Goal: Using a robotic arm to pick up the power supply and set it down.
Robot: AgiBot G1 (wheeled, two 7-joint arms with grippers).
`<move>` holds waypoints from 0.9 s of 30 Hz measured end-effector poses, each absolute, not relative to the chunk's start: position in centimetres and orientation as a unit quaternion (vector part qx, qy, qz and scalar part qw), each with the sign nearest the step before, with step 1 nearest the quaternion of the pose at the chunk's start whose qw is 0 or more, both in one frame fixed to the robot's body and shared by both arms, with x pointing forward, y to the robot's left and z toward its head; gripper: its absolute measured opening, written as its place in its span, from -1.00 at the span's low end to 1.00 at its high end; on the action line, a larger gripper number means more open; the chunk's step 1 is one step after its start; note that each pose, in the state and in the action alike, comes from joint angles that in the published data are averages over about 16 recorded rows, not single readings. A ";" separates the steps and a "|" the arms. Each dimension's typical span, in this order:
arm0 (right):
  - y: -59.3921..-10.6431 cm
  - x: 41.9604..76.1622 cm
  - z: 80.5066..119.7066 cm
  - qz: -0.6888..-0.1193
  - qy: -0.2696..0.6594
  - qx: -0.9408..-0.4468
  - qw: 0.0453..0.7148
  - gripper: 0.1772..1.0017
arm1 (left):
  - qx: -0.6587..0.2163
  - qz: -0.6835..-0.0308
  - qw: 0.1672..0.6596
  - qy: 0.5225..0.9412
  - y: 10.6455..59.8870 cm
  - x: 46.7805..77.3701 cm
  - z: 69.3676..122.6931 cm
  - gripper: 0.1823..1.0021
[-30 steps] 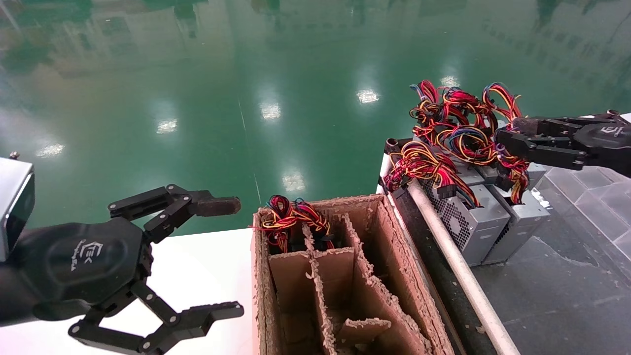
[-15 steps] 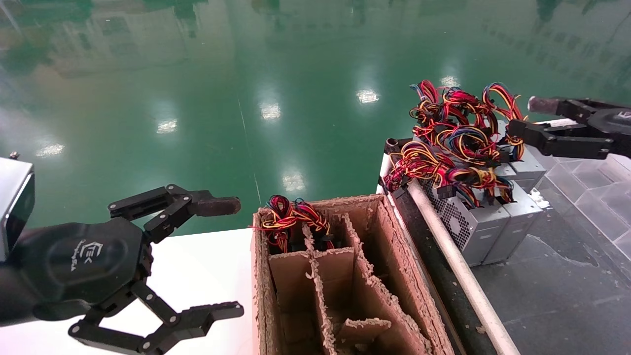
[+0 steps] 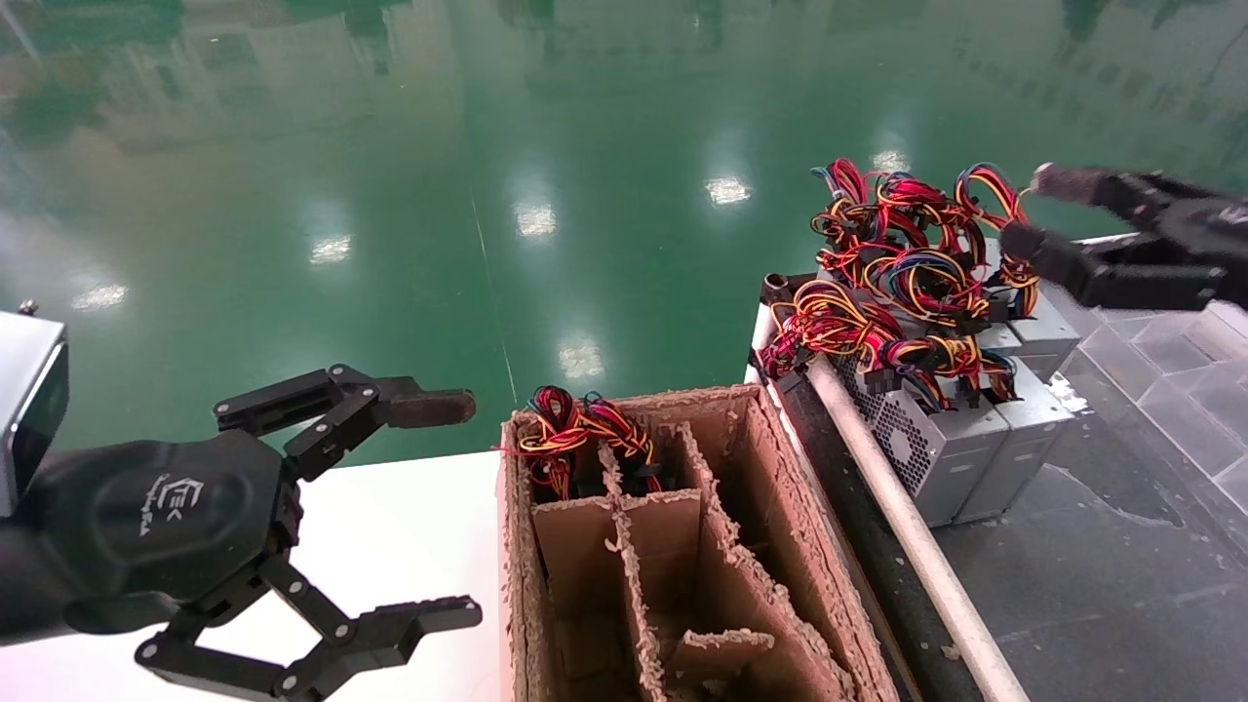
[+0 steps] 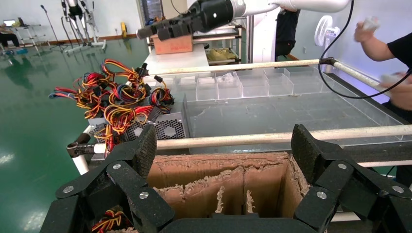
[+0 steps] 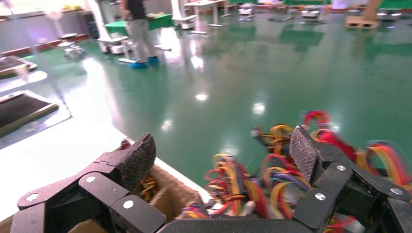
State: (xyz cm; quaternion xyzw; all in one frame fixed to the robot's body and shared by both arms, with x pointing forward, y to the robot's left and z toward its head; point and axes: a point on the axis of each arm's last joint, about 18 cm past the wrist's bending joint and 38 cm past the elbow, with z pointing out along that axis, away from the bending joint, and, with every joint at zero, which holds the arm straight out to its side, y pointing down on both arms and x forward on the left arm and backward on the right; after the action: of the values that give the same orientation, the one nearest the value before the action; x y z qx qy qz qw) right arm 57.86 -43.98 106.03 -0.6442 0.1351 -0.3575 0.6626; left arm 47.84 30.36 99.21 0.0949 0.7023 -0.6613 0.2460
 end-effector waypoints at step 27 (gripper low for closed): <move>-35.9 54.3 102.4 -0.286 0.005 -0.681 0.674 1.00 | 0.095 -0.661 0.246 0.702 30.4 47.8 99.2 1.00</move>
State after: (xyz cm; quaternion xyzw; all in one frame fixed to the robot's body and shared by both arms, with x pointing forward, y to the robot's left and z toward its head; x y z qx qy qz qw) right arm 54.31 -35.90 102.38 -0.6810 0.0048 -0.2859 0.6742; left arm 47.84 30.36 99.21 0.0949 0.7023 -0.6613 0.2460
